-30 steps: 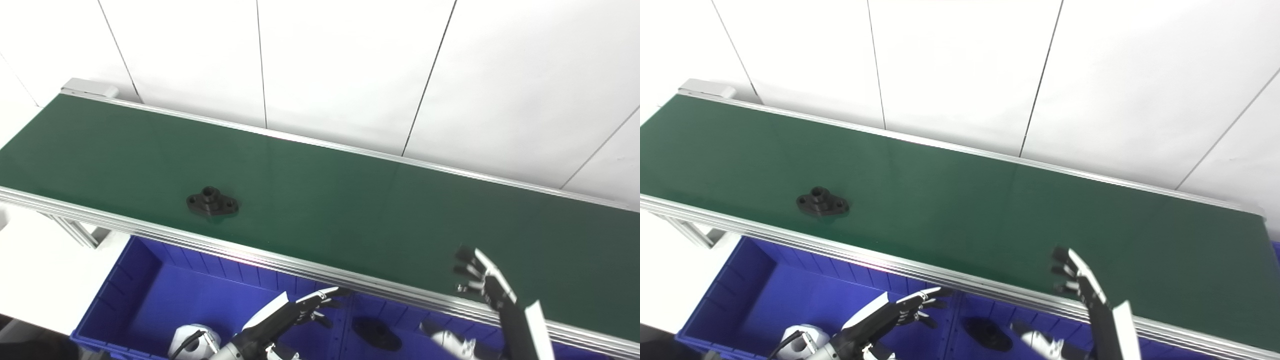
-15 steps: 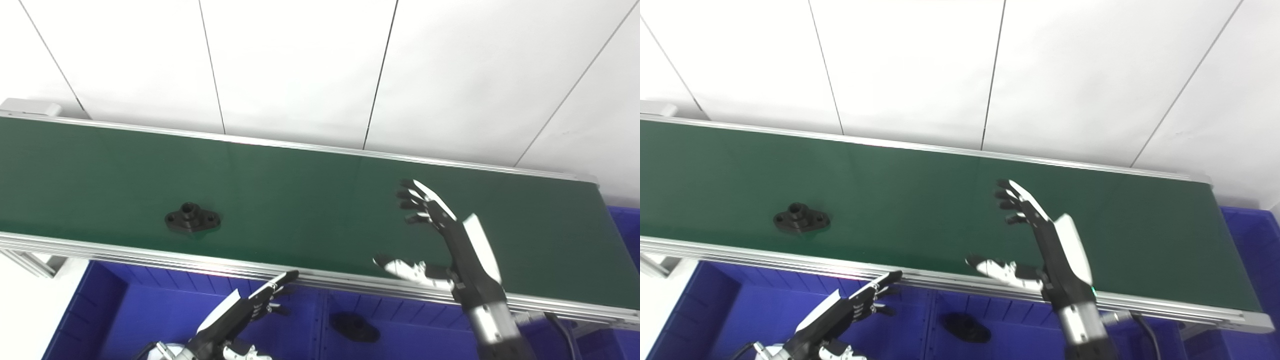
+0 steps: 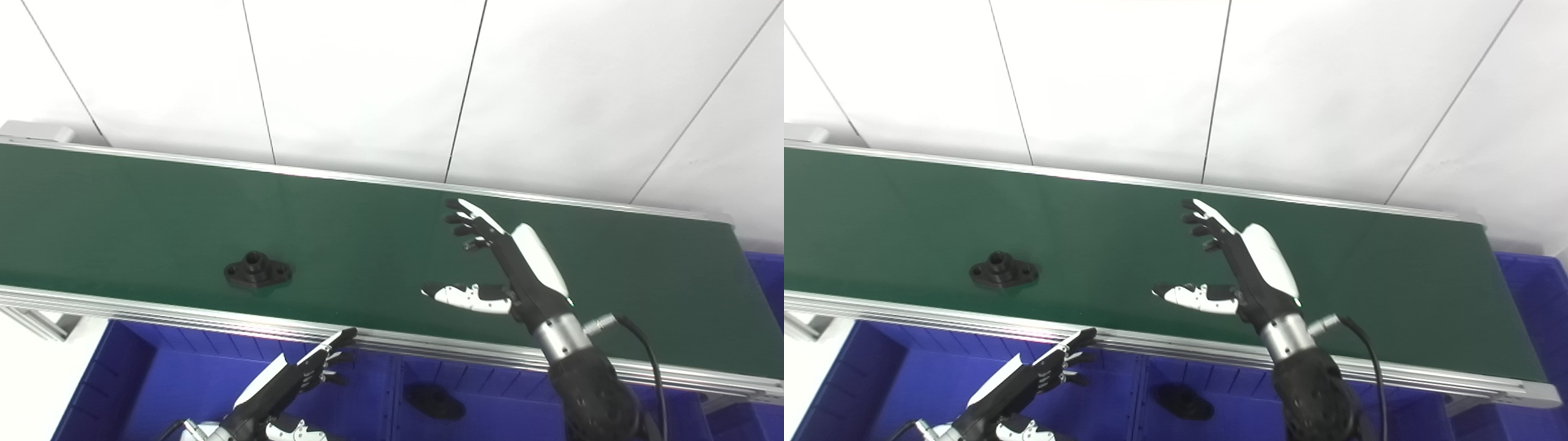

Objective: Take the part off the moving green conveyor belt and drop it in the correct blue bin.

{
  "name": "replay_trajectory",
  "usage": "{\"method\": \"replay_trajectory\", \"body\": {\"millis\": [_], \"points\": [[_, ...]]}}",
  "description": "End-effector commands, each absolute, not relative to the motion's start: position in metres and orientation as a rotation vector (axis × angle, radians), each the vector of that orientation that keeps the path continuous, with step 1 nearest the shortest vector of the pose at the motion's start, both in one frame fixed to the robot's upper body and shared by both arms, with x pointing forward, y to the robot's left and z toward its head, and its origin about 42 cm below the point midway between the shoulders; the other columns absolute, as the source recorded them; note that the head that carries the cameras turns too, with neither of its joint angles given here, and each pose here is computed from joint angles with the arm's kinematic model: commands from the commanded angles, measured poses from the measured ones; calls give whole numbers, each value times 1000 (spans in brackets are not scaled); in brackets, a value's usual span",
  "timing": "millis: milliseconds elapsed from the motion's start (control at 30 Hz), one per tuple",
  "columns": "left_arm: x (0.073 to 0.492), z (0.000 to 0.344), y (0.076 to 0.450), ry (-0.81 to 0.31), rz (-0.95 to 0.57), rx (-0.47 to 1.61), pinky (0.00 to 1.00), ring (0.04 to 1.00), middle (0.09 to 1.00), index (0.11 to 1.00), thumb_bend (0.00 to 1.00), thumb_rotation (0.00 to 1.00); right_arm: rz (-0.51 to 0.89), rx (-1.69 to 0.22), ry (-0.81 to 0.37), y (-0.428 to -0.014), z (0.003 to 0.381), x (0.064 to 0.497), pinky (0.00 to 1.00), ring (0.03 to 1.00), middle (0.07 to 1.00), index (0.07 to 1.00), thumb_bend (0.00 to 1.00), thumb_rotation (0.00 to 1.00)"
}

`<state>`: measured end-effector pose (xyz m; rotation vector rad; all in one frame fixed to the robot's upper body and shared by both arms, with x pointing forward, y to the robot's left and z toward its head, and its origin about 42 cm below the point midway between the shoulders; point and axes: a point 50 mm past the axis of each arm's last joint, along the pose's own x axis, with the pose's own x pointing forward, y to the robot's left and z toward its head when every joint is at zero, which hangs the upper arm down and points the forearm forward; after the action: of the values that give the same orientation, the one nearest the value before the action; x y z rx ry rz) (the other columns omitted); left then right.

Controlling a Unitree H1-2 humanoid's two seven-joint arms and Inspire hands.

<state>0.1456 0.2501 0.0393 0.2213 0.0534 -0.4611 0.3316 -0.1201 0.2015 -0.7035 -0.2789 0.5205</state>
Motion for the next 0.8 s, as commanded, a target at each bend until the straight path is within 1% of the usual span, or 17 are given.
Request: {"method": "replay_trajectory", "body": {"millis": [0,200,333,400,533,767], "points": [[147,47,251,13,-481,225,791,911,956,951,710,434,534,-728,-340,-110,221,341,726,818,833,884,698,339],[145,47,249,11,-499,226,807,911,954,940,720,423,587,-809,-361,-90,235,357,722,841,861,876,703,365],[144,48,249,20,-515,219,814,909,951,938,726,428,614,-839,-373,-76,241,367,708,821,850,879,710,377],[143,48,249,17,-524,225,809,892,936,920,717,412,627,-855,-376,-68,243,372,705,819,848,879,714,385],[142,50,249,13,-535,222,806,883,924,917,724,400,674,-884,-375,-48,245,382,711,827,857,880,713,383],[142,52,249,9,-542,216,800,881,926,921,724,385,712,-915,-350,-24,240,391,689,821,853,874,724,362]]}}
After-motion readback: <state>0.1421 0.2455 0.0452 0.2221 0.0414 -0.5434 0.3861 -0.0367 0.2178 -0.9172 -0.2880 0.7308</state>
